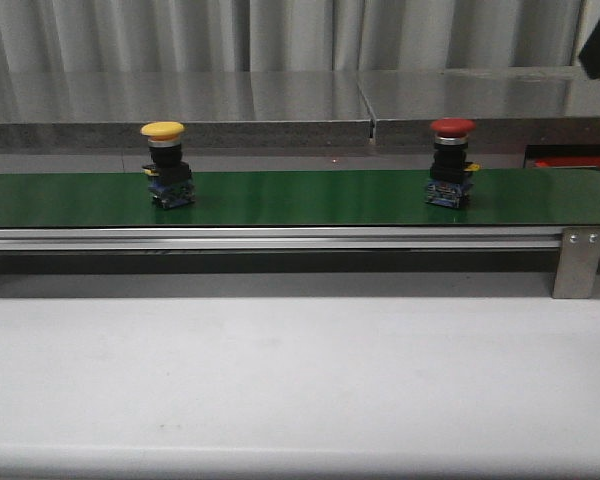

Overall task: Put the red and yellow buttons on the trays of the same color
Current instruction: 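Lower the right gripper onto the red button at the belt's end and grasp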

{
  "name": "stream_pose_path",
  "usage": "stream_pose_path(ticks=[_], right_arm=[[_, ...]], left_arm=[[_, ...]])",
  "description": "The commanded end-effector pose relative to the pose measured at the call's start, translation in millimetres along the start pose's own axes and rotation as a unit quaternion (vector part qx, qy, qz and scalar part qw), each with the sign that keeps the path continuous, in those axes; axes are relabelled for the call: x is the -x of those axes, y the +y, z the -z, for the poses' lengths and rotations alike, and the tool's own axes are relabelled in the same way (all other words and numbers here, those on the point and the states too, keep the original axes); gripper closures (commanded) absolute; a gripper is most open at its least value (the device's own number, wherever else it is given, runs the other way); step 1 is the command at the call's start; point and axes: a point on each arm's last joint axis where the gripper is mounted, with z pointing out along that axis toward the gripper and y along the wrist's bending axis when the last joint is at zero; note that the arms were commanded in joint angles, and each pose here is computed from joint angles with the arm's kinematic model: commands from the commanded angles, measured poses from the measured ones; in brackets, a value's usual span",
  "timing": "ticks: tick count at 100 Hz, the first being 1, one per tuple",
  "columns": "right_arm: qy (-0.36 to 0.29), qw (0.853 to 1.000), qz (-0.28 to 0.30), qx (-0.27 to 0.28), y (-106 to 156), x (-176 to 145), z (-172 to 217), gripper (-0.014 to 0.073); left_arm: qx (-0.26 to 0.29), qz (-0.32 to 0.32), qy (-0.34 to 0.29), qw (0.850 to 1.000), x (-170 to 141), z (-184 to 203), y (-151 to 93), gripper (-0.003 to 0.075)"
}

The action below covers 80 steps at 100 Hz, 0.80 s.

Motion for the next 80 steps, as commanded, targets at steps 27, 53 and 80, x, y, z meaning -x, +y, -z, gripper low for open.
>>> stream_pose_path(ticks=[27,53,80], right_arm=[[0.006,0.999,0.029,0.034,7,49,-61,-0.0053],[0.029,0.998,0.032,0.048,2,67,-99,-0.0044],[0.051,0.997,0.034,0.054,-3,72,-114,0.0411]], left_arm=[[0.004,0.007,-0.048,0.999,15,3,1,0.0739],[0.004,0.007,-0.048,0.999,15,3,1,0.0739],[0.004,0.007,-0.048,0.999,15,3,1,0.0739]])
